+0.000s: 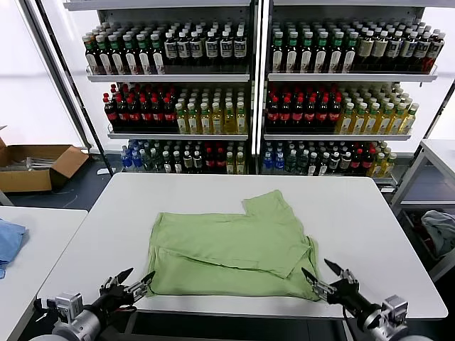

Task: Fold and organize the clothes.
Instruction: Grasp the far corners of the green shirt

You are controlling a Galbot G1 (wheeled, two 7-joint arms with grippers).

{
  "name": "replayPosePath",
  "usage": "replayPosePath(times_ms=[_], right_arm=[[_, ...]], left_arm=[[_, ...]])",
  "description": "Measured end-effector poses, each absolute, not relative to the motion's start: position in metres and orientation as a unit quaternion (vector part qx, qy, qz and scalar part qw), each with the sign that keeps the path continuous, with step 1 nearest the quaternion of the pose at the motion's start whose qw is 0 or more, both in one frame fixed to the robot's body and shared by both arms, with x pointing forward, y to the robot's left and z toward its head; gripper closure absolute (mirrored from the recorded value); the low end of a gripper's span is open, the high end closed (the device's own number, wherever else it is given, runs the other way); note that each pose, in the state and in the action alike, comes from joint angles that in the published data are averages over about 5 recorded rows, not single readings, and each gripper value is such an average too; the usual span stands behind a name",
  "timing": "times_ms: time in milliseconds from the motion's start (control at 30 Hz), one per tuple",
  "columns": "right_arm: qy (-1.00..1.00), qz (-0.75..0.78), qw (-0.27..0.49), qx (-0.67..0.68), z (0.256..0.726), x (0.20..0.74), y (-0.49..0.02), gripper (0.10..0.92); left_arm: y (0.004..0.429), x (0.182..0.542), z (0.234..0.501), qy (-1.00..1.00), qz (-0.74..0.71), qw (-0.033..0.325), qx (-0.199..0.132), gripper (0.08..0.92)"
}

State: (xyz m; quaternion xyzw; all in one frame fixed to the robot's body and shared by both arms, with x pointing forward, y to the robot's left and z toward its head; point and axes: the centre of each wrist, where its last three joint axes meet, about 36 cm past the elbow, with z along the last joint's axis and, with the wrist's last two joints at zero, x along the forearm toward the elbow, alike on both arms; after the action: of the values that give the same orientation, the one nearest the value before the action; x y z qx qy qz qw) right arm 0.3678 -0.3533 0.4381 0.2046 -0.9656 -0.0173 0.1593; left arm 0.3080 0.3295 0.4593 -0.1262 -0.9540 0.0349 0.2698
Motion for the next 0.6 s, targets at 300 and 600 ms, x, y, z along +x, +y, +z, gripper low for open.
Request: replayPosePath(times_ms=[300,600], right_arm=[[-0.962,-0.026,0.161,0.221,0.423,0.479,-0.353,0.200],[-0.956,-0.018,0.180,0.230,0.411,0.563,-0.338,0.200]], left_arm=[[0.341,0.379,0.450,-0.955,0.032,0.255,-0.150,0.177],[0.342,0.457,0.435,-0.952,0.036,0.257,-0.159,0.177]])
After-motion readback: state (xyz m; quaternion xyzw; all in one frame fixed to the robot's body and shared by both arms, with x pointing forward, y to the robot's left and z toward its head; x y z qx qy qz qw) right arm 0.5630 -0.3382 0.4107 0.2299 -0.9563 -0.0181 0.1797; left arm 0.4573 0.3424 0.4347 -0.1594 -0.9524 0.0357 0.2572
